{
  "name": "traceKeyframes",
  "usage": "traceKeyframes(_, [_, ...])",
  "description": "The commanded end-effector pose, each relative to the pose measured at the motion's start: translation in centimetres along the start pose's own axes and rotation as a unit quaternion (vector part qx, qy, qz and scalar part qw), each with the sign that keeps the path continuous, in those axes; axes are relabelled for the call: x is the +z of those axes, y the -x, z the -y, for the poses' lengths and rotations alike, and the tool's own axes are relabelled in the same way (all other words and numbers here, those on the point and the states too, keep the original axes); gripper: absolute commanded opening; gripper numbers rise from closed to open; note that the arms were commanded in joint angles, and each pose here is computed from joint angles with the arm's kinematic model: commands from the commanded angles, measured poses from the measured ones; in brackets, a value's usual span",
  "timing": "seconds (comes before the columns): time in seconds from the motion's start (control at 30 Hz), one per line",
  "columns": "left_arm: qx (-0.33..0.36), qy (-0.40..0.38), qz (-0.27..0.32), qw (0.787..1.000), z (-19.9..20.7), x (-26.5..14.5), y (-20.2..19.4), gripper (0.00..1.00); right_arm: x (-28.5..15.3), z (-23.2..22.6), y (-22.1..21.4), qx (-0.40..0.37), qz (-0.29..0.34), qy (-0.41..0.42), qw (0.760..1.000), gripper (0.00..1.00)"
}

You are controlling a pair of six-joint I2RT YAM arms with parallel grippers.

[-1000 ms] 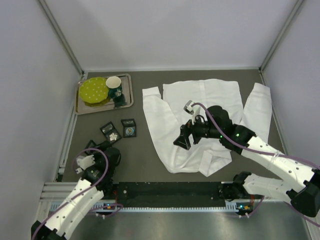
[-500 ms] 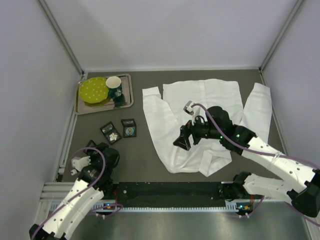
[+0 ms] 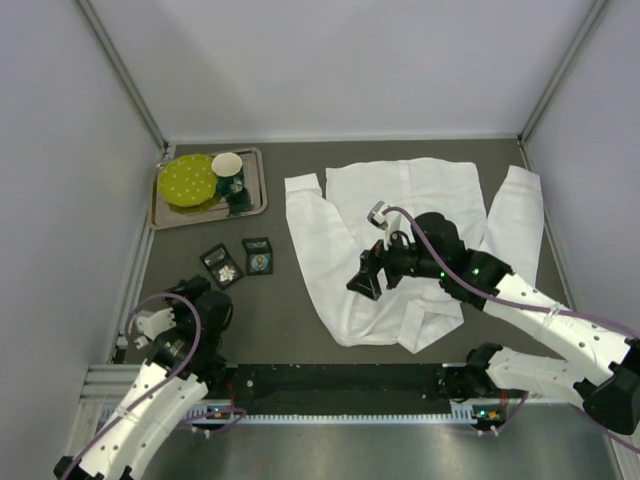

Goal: Remove the brooch from the garment
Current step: Place the brooch in the brooch box, then reset both arms

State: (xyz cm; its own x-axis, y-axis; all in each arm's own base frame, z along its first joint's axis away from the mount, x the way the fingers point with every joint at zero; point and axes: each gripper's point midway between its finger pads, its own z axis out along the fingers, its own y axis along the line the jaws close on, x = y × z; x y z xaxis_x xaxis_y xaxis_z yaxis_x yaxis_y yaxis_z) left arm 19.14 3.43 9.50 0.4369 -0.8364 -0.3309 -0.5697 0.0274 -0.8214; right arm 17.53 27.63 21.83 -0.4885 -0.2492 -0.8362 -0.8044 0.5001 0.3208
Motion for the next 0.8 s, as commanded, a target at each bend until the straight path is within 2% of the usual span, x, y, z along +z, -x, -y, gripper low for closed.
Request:
traceKeyframes(0.0, [-0.085,-0.079,-0.015,0.993,7.8,-2.2,0.6,0.84,-0.9,-0.2,2.5,-0.010,0.032,-0.008,0.999,0.85])
traceKeyframes(0.03, [-0.052,-0.083,-0.015,0.995,8.3,-2.4,0.5,0.84,-0.9,0.2,2.5,-0.006,0.032,-0.013,0.999,0.85])
traceKeyframes(0.2, [-0.005,-0.137,-0.032,0.990,13.4,-4.4,0.3,0.86,-1.3,1.9,2.6,0.009,0.034,-0.050,0.998,0.85])
traceKeyframes(0.3, [0.040,-0.198,-0.041,0.978,17.0,-5.6,-0.5,0.86,-1.9,2.8,3.1,0.024,0.046,-0.067,0.996,0.86])
traceKeyframes(0.33, [0.105,-0.208,-0.037,0.972,17.5,-5.6,-1.1,0.88,-2.2,3.0,3.3,0.028,0.051,-0.071,0.996,0.86])
traceKeyframes(0.37, [0.109,-0.244,-0.036,0.963,20.3,-6.8,-0.9,0.89,-2.8,3.4,3.5,0.034,0.058,-0.079,0.995,0.86])
traceKeyframes(0.4, [0.145,-0.262,-0.036,0.953,21.6,-7.3,-1.3,0.89,-3.0,3.8,3.4,0.043,0.060,-0.086,0.993,0.86])
traceKeyframes(0.43, [0.234,-0.264,-0.029,0.935,22.1,-6.8,-2.6,0.89,-3.4,4.0,3.3,0.048,0.063,-0.093,0.993,0.86])
traceKeyframes(0.47, [0.256,-0.290,-0.050,0.921,24.6,-8.4,-3.1,0.89,-4.0,5.1,3.1,0.058,0.066,-0.115,0.989,0.87])
traceKeyframes(0.5, [0.285,-0.295,-0.059,0.910,25.4,-8.7,-3.9,0.90,-4.9,5.3,3.2,0.061,0.078,-0.125,0.987,0.87])
traceKeyframes(0.53, [0.345,-0.293,-0.070,0.889,25.5,-8.0,-5.8,0.89,-5.5,5.6,3.3,0.063,0.083,-0.137,0.985,0.87])
traceKeyframes(0.67, [0.395,-0.367,-0.126,0.832,28.5,-10.0,-9.8,0.90,-9.4,7.8,3.4,0.078,0.118,-0.222,0.965,0.93])
traceKeyframes(0.77, [0.403,-0.446,-0.181,0.778,30.0,-12.4,-13.2,0.90,-12.3,8.6,3.2,0.098,0.145,-0.274,0.946,0.97])
